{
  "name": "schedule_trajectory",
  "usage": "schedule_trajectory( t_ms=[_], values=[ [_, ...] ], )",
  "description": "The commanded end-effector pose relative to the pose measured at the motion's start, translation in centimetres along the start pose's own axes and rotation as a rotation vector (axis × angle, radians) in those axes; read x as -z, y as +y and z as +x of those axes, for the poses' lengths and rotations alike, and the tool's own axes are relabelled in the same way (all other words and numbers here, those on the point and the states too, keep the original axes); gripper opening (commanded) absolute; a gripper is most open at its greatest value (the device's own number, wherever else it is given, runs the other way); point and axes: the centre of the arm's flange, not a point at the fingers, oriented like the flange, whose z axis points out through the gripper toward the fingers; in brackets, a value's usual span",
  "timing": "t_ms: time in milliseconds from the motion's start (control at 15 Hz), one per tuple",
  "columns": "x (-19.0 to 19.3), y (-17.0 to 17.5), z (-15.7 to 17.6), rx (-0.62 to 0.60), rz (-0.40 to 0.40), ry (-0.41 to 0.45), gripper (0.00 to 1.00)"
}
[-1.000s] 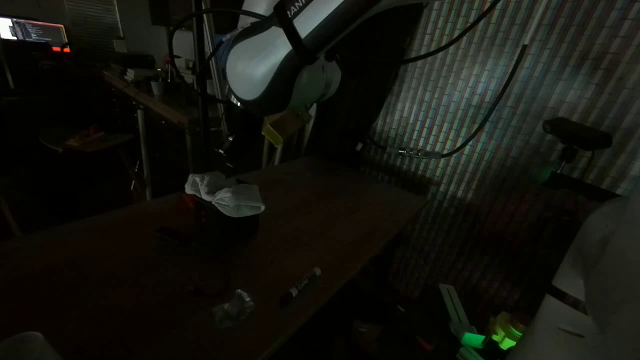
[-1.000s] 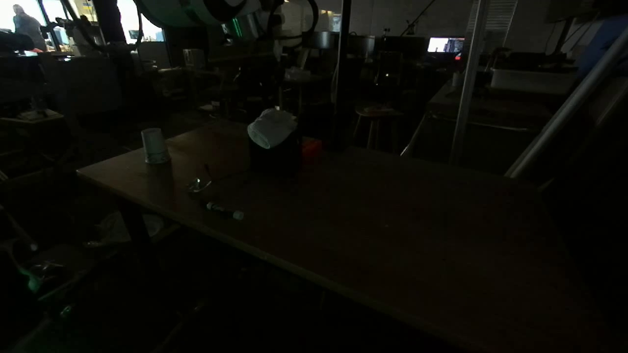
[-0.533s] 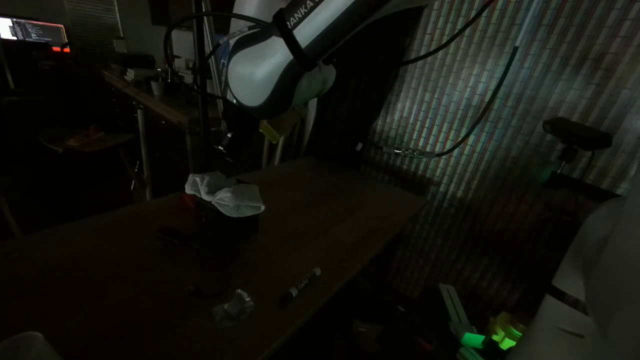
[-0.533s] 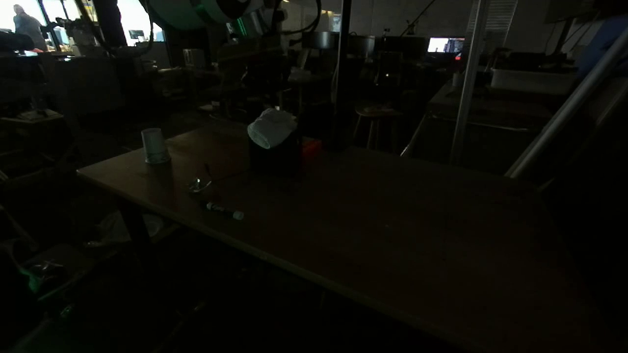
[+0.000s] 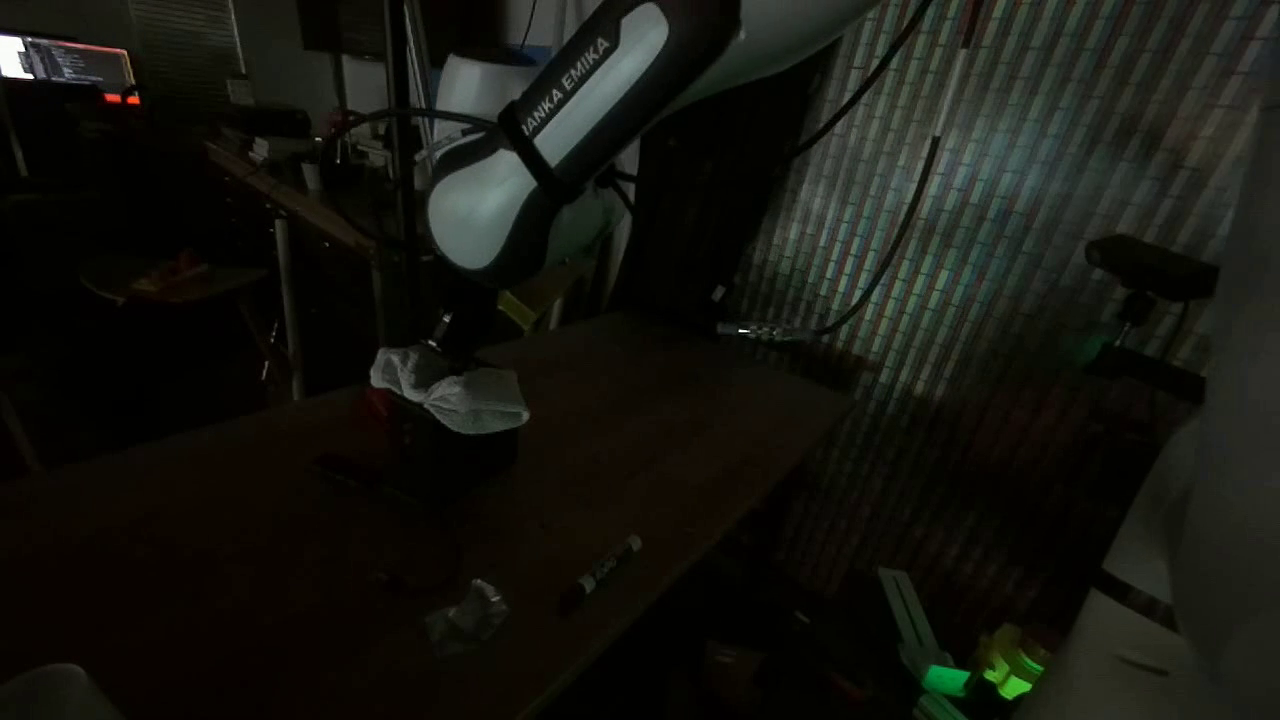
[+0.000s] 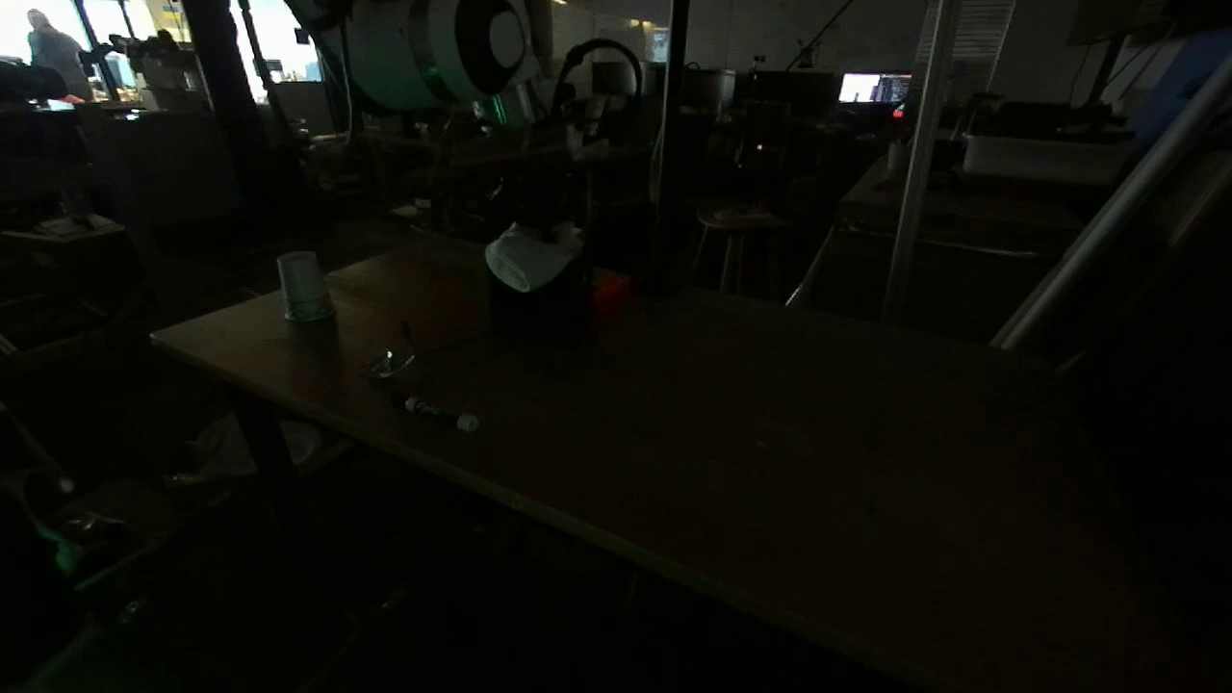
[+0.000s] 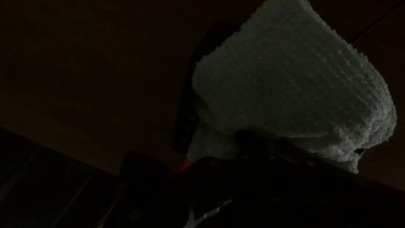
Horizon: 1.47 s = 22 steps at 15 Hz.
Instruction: Put the white towel in the black box
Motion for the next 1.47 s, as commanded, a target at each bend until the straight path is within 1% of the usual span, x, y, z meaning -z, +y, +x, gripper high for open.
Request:
schedule_trajectory(
  t_ms=[0, 267, 467, 733, 867, 1067, 1400],
  values=[
    [-3.3, -1.5, 1.5, -0.017, 0.035, -0.082, 0.0],
    [-8.5, -3.3, 0.4, -0.016, 0.076, -0.242, 0.0],
    [-10.6, -4.5, -0.5, -0.014, 0.123, -0.311, 0.0],
    [-10.2, -3.8, -0.4, -0.04, 0.142, -0.335, 0.0],
    [-9.3, -3.4, -0.2, -0.058, 0.14, -0.325, 0.0],
    [-6.5, -2.6, -0.1, -0.088, 0.124, -0.291, 0.0],
    [-3.3, -1.7, -0.6, -0.141, 0.1, -0.288, 0.0]
  ],
)
